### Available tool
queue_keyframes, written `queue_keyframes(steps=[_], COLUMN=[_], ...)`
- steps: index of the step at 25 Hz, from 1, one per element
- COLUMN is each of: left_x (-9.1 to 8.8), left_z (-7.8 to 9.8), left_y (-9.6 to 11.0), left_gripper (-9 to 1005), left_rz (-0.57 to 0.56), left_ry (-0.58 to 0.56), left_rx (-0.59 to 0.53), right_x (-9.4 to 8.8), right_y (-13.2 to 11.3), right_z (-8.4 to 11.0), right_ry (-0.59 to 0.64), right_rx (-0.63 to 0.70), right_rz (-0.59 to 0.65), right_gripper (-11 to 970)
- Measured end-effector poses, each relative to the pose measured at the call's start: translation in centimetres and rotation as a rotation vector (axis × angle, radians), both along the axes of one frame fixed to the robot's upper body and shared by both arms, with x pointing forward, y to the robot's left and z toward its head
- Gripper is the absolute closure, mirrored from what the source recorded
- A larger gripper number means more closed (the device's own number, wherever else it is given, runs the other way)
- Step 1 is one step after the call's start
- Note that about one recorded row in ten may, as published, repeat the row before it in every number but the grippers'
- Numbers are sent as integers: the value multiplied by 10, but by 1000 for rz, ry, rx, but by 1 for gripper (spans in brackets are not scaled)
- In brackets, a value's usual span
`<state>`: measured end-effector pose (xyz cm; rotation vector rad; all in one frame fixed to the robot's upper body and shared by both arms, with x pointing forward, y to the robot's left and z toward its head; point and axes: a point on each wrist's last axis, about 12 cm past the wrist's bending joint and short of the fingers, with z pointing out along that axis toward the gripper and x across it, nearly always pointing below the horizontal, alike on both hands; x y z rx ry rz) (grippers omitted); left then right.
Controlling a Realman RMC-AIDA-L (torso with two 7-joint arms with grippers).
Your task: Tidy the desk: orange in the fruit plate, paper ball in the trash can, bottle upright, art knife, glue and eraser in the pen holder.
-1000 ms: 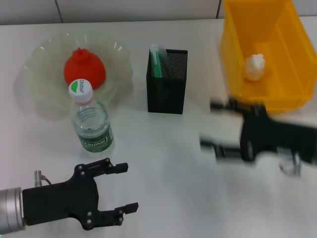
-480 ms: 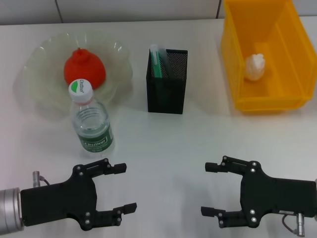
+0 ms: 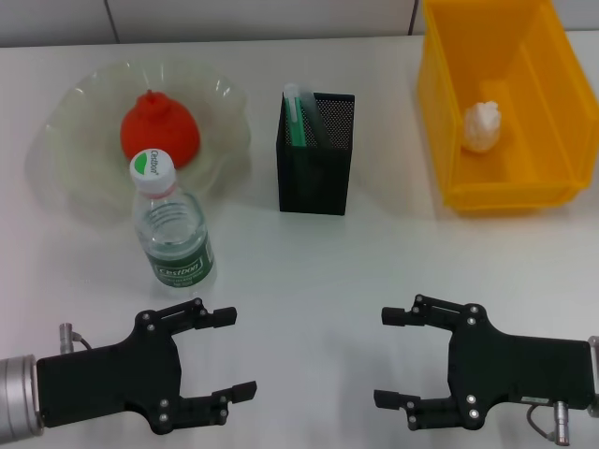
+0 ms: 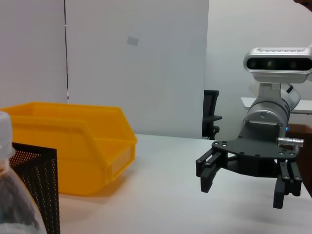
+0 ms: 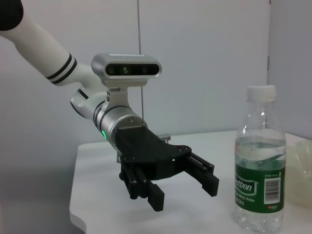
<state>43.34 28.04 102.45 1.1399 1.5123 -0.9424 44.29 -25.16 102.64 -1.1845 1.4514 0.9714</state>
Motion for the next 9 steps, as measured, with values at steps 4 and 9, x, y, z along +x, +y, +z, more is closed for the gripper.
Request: queue_keyframes(steps=[4, 9], left_x=[0, -2], left_z=[0, 0], left_y=[0, 0], left_gripper=[194, 194], left_rz=[-1, -1], left_ry=[0, 5], left_rx=[-2, -7], right_x=[0, 0], right_y=[1, 1], right_z=[0, 0], right_ry=[3, 3], right_rx=[2, 4], right_rz=[1, 1], right_gripper=[125, 125])
